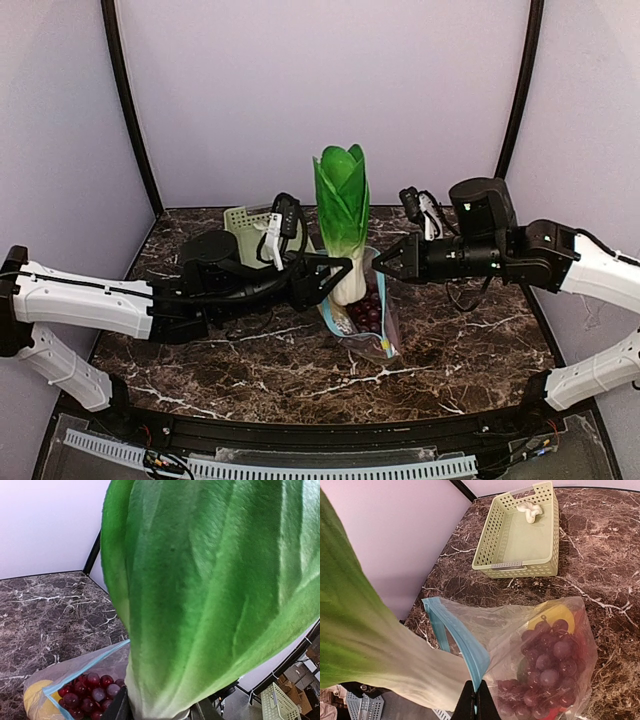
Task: Place the food in the zip-top bag and seal the zipper
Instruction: Place the fake fruit in the zipper food storage bag.
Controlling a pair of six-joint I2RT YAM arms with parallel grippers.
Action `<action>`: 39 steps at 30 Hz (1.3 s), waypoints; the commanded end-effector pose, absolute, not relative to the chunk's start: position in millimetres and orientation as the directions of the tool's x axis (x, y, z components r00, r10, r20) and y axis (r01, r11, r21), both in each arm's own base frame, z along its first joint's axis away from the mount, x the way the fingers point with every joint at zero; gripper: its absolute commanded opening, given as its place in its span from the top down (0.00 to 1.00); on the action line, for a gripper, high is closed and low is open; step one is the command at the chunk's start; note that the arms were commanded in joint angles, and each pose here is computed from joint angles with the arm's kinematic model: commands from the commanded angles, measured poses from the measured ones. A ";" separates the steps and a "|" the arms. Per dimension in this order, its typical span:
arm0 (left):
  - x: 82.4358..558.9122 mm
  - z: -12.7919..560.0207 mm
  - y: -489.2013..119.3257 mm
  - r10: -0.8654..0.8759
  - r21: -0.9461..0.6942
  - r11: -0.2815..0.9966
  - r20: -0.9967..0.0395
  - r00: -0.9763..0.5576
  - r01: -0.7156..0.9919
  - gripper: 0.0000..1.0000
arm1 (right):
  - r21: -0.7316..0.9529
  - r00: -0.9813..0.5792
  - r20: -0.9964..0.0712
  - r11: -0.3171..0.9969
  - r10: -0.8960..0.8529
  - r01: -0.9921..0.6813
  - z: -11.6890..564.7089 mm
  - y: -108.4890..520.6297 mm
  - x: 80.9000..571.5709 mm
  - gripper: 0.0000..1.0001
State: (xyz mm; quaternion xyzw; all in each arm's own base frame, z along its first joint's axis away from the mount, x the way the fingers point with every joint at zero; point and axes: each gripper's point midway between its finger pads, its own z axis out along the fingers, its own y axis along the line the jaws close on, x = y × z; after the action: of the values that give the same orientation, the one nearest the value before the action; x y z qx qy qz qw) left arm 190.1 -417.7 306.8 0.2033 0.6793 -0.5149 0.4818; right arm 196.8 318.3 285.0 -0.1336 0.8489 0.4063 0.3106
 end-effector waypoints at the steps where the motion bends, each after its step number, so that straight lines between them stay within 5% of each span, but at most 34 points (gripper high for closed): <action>1: 196.0 291.8 -416.4 -0.216 -0.529 0.438 -0.847 -0.486 0.727 0.78 | 0.632 -0.745 -0.662 0.600 0.087 -0.491 304.0 317.5 201.4 1.00; 8: 184.1 276.6 -427.1 -0.083 -0.433 0.484 -0.888 -0.452 0.761 0.77 | 0.630 -0.747 -0.659 0.607 0.089 -0.483 300.2 315.6 201.7 1.00; 17: 171.8 272.5 -440.3 0.055 -0.108 0.406 -0.988 -0.142 0.907 0.73 | 0.644 -0.745 -0.659 0.586 0.099 -0.492 308.2 311.9 196.1 1.00; 26: 197.2 251.8 -443.7 0.137 -0.017 0.400 -0.988 -0.078 0.916 0.70 | 0.652 -0.753 -0.652 0.575 0.090 -0.495 307.4 310.3 191.2 1.00; 39: 213.6 289.8 -453.9 0.039 0.034 0.301 -0.999 0.023 0.953 0.67 | 0.664 -0.768 -0.638 0.552 0.065 -0.505 308.3 314.8 185.6 1.00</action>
State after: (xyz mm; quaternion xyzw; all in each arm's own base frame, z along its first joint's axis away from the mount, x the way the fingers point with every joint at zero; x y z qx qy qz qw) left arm 207.7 -442.9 247.8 0.4381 0.6228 -0.3748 0.5289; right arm 194.4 304.5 284.3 -0.1177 0.8479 0.4097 0.3151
